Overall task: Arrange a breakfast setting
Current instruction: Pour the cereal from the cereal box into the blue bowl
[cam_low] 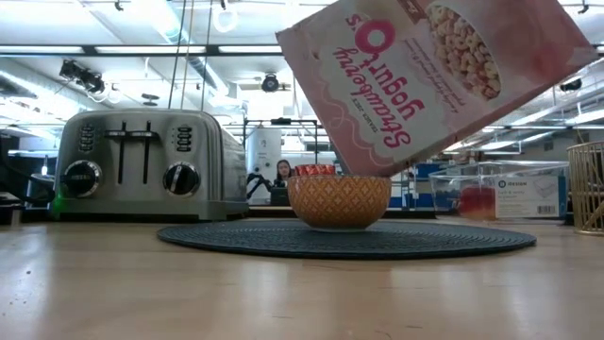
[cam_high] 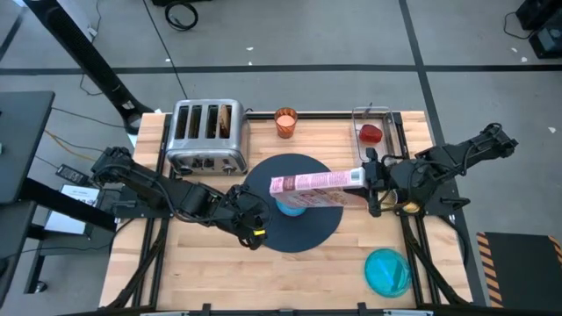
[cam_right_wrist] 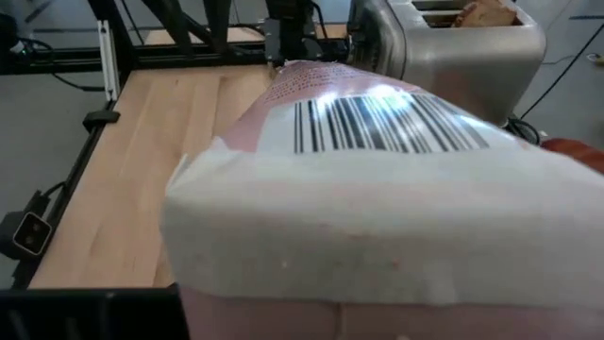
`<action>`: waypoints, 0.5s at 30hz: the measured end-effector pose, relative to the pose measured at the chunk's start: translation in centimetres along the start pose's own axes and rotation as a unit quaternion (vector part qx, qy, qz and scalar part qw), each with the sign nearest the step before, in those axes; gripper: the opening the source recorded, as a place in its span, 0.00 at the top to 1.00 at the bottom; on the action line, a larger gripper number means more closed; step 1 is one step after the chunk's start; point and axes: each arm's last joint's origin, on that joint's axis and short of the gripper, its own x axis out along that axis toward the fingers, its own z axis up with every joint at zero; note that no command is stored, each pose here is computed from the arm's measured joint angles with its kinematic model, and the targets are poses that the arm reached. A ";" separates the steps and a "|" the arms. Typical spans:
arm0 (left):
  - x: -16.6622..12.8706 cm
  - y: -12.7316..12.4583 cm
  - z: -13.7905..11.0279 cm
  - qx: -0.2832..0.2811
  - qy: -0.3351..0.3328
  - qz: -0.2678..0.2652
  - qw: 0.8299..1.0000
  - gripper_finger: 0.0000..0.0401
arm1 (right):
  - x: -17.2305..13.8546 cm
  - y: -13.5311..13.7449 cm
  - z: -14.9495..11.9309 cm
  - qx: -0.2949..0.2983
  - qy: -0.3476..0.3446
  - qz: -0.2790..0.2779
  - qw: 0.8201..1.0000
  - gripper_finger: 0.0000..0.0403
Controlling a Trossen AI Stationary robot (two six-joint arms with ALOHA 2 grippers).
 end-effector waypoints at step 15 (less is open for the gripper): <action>-1.6 0.5 0.4 -0.010 0.000 -0.016 1.000 0.64 | 0.0 0.0 0.4 0.008 0.002 0.008 1.000 0.60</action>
